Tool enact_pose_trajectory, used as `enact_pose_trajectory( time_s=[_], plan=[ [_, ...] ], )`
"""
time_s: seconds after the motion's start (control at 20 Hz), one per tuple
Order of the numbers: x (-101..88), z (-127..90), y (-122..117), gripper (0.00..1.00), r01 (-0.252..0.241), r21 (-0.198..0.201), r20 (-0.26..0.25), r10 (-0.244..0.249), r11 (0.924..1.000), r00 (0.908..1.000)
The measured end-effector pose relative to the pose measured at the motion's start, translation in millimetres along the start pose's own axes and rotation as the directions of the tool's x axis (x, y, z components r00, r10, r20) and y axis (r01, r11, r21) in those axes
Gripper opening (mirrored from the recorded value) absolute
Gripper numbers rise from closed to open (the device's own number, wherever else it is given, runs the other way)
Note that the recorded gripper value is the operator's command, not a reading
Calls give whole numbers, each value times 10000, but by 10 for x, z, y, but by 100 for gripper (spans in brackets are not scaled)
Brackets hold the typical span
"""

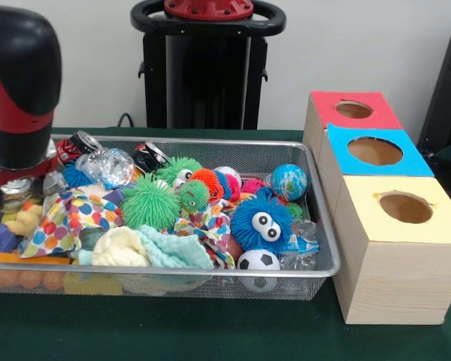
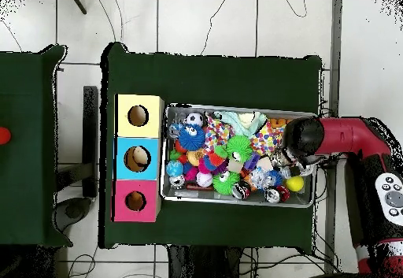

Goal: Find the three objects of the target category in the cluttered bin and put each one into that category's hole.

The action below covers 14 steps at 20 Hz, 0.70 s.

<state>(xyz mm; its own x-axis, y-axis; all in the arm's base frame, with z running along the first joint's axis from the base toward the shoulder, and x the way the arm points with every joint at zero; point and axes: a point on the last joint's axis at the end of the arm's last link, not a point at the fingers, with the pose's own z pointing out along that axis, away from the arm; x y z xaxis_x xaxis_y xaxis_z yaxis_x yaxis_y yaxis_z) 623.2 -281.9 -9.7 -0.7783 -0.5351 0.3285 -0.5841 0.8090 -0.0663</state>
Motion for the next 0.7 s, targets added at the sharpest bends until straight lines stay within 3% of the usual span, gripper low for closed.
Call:
enact_pose_trajectory(
  time_s=[0.05, 0.15, 0.2, 0.25, 0.3, 0.4, 0.45, 0.6, 0.7],
  plan=[
    [-7, 19, -64, 100, -192, 46, 475, 190, 9998, 9987],
    [-12, 38, -132, 100, -403, 101, 962, 392, 9991, 9946],
    [-15, 60, -218, 100, -686, 162, 1558, 653, 9975, 9856],
    [-15, 69, -250, 100, -787, 193, 1766, 741, 9967, 9815],
    [-17, 87, -324, 100, -1036, 258, 2259, 952, 9943, 9695],
    [-21, 95, -370, 100, -1201, 280, 2576, 1089, 9924, 9601],
    [-28, 105, -417, 100, -1415, 246, 2936, 1282, 9896, 9473],
    [-30, 133, -428, 100, -1600, 56, 3135, 1502, 9871, 9376],
    [-46, 142, -411, 100, -1629, -57, 3158, 1563, 9866, 9359]
  ],
)
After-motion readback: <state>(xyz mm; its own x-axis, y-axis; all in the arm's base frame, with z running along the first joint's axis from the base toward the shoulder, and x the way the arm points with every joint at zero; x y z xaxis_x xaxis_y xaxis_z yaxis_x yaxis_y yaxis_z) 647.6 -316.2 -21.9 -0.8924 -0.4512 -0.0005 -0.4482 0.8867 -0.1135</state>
